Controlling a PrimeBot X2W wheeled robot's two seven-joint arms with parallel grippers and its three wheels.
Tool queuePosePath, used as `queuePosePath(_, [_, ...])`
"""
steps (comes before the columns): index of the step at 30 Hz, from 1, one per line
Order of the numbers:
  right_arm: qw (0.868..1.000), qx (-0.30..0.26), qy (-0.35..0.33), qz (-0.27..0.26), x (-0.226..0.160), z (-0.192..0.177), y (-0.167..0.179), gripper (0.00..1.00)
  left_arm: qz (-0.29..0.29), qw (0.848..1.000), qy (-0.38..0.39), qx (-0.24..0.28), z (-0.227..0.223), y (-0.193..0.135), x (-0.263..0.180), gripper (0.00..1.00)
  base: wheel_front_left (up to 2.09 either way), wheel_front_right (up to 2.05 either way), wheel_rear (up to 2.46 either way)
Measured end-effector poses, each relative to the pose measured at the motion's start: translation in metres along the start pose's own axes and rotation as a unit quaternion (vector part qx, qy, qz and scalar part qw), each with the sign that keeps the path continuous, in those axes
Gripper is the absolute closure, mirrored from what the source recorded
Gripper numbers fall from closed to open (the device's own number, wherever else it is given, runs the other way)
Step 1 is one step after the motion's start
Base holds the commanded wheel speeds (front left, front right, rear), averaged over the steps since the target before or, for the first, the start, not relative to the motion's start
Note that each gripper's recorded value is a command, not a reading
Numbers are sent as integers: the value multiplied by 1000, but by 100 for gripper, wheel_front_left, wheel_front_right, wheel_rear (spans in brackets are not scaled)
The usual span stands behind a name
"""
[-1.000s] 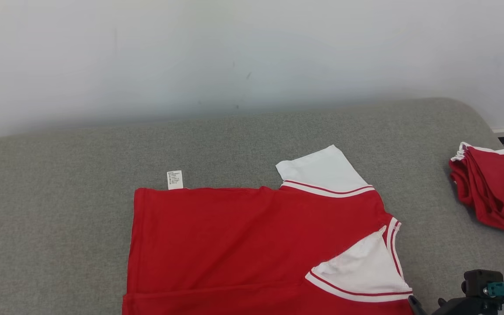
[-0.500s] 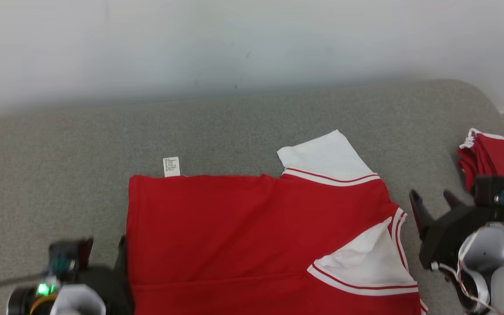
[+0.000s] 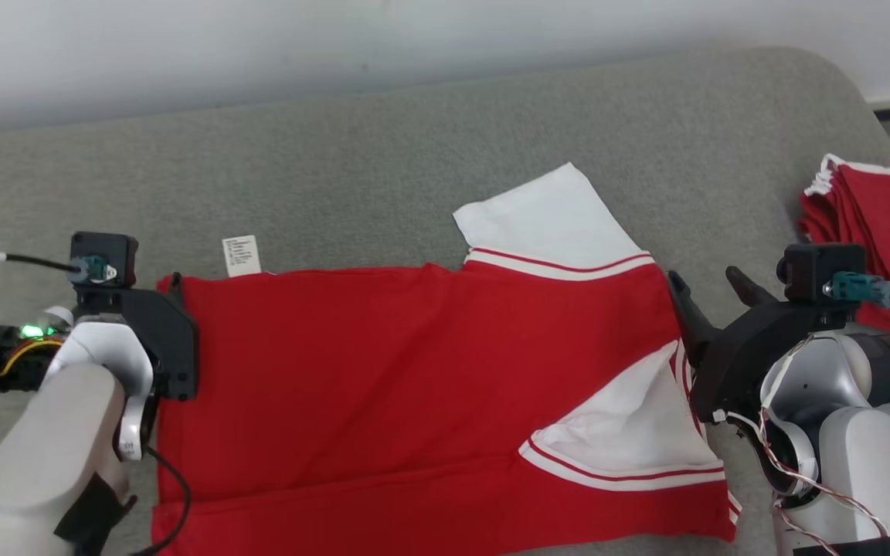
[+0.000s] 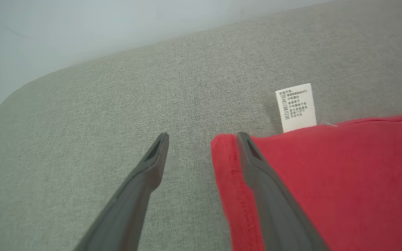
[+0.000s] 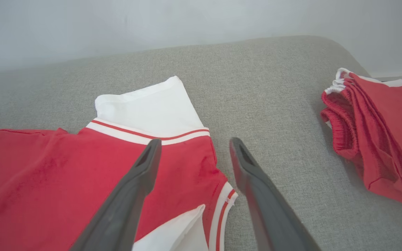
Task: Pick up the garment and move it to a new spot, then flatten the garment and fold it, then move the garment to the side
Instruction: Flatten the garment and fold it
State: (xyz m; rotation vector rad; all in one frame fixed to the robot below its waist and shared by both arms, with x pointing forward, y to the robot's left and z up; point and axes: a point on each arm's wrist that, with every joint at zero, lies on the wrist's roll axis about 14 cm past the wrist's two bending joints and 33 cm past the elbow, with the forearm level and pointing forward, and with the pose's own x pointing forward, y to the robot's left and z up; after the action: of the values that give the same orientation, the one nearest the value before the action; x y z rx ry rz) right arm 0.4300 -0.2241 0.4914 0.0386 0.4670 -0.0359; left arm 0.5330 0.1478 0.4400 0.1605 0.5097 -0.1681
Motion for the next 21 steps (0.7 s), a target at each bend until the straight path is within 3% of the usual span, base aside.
queuePosePath(7, [999,5,15,-29,7,-14,-21,0,8,997,61,43,-25,5,29,0,0,0,0])
queuePosePath(17, [1000,4,15,-27,8,-14,-19,0,-6,994,104,38,-38,-2,27,2,0,0,0])
queuePosePath(19, [1000,1,16,-23,8,-14,-16,0,-12,993,109,36,-40,-4,28,27,0,0,0])
queuePosePath(21, [1000,-3,16,-21,8,-12,-15,0,-17,993,111,36,-41,-7,30,43,0,0,0])
